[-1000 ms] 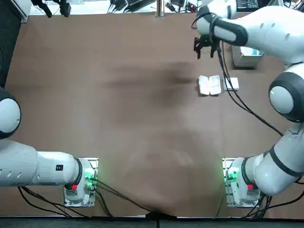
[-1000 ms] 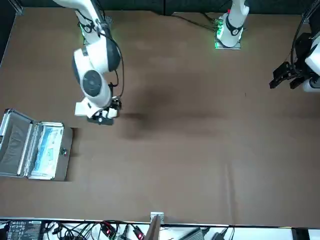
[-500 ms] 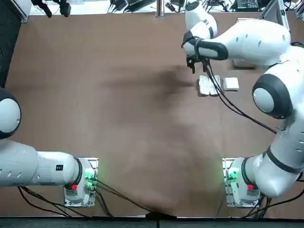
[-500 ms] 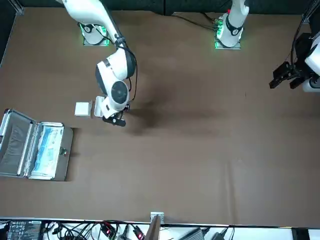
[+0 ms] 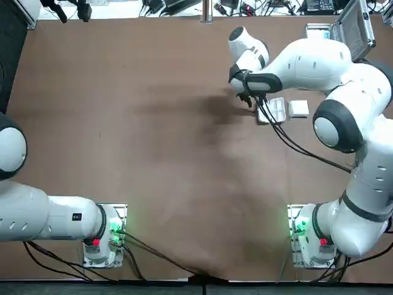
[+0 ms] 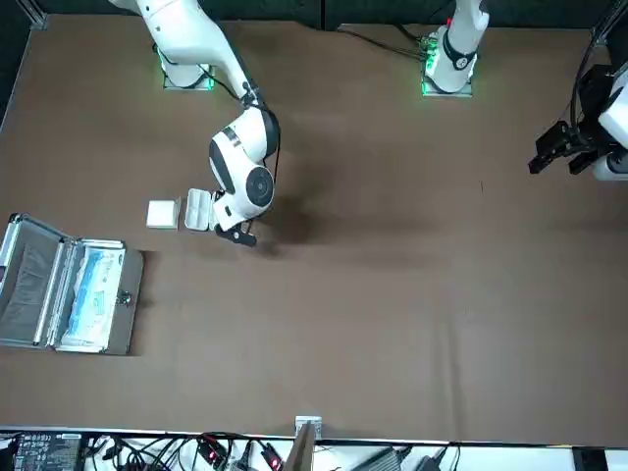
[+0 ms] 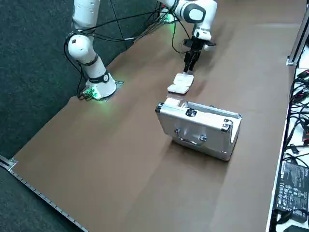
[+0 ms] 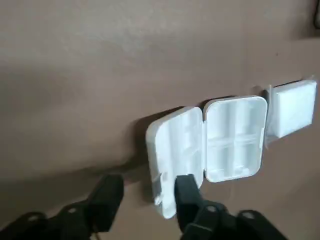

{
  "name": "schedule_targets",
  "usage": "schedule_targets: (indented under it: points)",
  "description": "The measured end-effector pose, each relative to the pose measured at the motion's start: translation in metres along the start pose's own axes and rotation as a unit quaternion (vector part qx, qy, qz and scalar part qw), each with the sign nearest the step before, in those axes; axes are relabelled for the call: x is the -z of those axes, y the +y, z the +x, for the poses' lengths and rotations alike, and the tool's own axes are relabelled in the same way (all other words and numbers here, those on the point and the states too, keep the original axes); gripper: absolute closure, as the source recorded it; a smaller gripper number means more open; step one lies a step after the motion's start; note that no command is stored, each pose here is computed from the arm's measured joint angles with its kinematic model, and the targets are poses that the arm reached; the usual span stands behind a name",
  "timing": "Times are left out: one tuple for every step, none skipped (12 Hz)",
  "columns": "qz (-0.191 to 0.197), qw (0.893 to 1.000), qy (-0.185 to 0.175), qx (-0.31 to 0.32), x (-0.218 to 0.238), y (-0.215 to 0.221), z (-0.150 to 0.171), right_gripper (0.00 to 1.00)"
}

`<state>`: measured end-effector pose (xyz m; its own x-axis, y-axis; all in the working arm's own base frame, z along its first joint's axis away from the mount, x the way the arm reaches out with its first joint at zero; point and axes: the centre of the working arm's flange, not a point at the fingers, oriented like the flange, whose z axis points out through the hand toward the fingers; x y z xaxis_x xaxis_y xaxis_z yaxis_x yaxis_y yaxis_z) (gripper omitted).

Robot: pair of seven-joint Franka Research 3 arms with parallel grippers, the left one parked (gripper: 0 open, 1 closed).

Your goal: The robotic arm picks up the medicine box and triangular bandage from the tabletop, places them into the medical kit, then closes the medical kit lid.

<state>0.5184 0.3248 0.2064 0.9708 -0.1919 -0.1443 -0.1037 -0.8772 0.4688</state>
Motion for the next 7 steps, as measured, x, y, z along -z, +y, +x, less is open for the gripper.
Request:
schedule_targets:
  points:
    - [-0.006, 1.0, -0.002, 0.0, -0.007, 0.001, 0.0, 0.41]
    - [-0.012, 1.0, -0.004, 0.001, -0.012, 0.001, 0.0, 0.41]
    - [-0.015, 1.0, -0.006, 0.0, -0.017, 0.002, 0.0, 0.42]
    - [-0.017, 1.0, -0.007, -0.001, -0.019, 0.003, 0.0, 0.45]
    - [-0.018, 1.0, -0.008, -0.006, -0.019, 0.003, 0.0, 0.57]
    - [-0.018, 1.0, -0.008, -0.009, -0.019, 0.003, 0.0, 0.71]
    - [-0.019, 1.0, -0.008, -0.011, -0.019, 0.003, 0.0, 0.74]
